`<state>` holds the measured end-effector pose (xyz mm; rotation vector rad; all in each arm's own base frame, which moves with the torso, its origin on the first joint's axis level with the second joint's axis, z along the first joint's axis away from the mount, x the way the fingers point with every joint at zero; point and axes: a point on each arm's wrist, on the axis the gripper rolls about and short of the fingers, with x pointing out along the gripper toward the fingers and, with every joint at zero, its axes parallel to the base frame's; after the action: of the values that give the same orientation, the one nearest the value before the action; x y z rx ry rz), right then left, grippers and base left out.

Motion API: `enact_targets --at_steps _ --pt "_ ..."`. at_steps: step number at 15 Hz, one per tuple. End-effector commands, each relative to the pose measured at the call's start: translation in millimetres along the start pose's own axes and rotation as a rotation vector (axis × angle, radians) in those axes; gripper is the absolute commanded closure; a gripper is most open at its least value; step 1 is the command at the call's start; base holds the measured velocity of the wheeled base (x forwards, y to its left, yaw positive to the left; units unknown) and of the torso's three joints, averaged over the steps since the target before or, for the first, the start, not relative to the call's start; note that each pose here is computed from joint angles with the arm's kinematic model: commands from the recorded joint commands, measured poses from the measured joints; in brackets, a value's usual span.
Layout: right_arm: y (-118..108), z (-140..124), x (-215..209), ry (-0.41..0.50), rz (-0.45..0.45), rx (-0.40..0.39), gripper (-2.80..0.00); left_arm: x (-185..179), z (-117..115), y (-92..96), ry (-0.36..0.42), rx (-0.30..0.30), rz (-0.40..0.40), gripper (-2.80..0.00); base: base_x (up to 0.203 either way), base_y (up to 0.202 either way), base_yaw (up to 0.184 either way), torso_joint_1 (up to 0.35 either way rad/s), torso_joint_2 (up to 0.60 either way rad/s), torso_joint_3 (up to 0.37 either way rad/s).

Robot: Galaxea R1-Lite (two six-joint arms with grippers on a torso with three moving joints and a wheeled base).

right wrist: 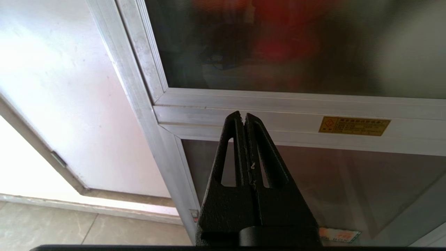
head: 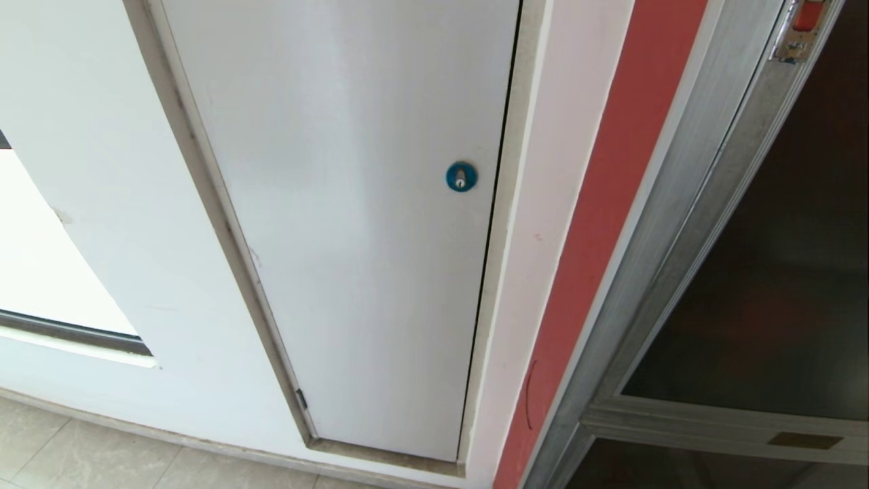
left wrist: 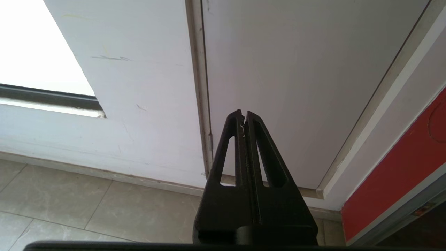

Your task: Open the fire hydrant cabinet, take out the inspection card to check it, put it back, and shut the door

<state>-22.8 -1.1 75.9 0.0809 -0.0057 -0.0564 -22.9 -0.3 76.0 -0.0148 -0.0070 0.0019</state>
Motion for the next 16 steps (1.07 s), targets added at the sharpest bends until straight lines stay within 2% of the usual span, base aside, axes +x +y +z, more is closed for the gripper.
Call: enact_targets --at_steps 1,14,16 --pt "0.0 0.1 0.0 -0.001 0.000 0.001 0.00 0.1 0.1 0.0 0.001 0.000 0.001 0.00 0.000 0.000 0.000 0.000 0.00 0.000" --pt "0.0 0.1 0.0 -0.001 -0.002 0.004 0.00 0.1 0.1 0.0 0.001 0.000 0.000 0.00 0.000 0.000 0.000 0.000 0.00 0.000" --pt "0.0 0.1 0.0 -0.001 -0.002 0.034 0.00 0.1 0.1 0.0 0.001 0.000 0.000 0.00 0.000 0.000 0.000 0.000 0.00 0.000"
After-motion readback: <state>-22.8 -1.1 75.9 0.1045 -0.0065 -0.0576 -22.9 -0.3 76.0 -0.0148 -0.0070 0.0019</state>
